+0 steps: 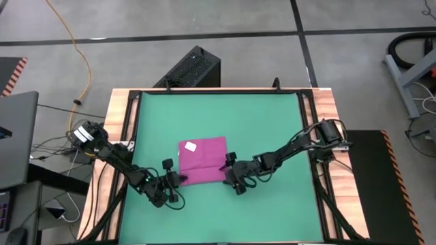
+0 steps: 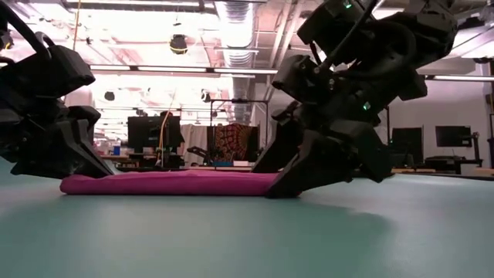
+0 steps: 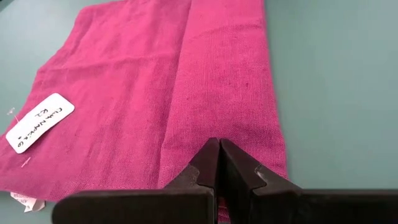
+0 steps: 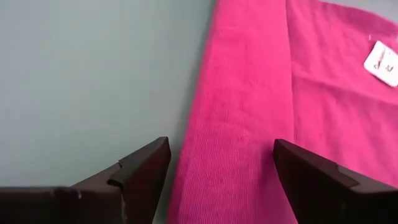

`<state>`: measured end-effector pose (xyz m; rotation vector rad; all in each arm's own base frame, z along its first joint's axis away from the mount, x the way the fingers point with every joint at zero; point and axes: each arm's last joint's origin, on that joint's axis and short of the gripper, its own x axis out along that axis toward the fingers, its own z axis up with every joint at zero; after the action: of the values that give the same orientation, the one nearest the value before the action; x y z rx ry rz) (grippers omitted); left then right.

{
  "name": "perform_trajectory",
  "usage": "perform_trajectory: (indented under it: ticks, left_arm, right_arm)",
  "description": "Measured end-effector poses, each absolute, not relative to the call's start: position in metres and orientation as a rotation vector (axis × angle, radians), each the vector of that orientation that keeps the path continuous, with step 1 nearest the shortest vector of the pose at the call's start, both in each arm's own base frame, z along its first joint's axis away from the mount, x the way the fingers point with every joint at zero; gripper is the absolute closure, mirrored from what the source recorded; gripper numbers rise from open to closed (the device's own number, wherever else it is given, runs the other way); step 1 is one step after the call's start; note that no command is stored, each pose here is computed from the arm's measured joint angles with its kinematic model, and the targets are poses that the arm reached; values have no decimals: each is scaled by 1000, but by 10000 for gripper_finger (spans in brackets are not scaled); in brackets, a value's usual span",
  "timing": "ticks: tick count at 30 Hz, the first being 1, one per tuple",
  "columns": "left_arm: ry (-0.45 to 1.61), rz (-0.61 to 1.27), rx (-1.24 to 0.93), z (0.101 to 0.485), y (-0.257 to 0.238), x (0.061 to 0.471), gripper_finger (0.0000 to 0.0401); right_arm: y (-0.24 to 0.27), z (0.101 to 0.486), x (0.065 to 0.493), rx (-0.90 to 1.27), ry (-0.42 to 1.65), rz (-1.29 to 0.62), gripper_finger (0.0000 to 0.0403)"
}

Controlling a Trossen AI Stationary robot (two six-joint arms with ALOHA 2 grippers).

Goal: Roll towel
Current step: Roll the violet towel

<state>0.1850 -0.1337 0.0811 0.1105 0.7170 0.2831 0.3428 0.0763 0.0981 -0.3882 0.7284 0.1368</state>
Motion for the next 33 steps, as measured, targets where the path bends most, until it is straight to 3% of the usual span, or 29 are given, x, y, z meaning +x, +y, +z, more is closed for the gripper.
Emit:
perform_trajectory:
  ticks: [8,15,20,30,33]
  left_arm:
    - [729,278,109,81,-133,184,401]
    - [730,277,107,81,-133,185,401]
    - [731,278,98,80,-133,185,401]
    - [731,222,59,89,-139,190,401]
    - [725,182,16,98,-142,191,401]
  right_arm:
    - [67,71,344,-307,812,110,97]
    - [65,69,345,-249,811,43,142]
    - [64,69,345,-233,812,-14,201]
    - [72,72,343,-207,803,-34,367]
    - [76,80,341,-163,801,13,385]
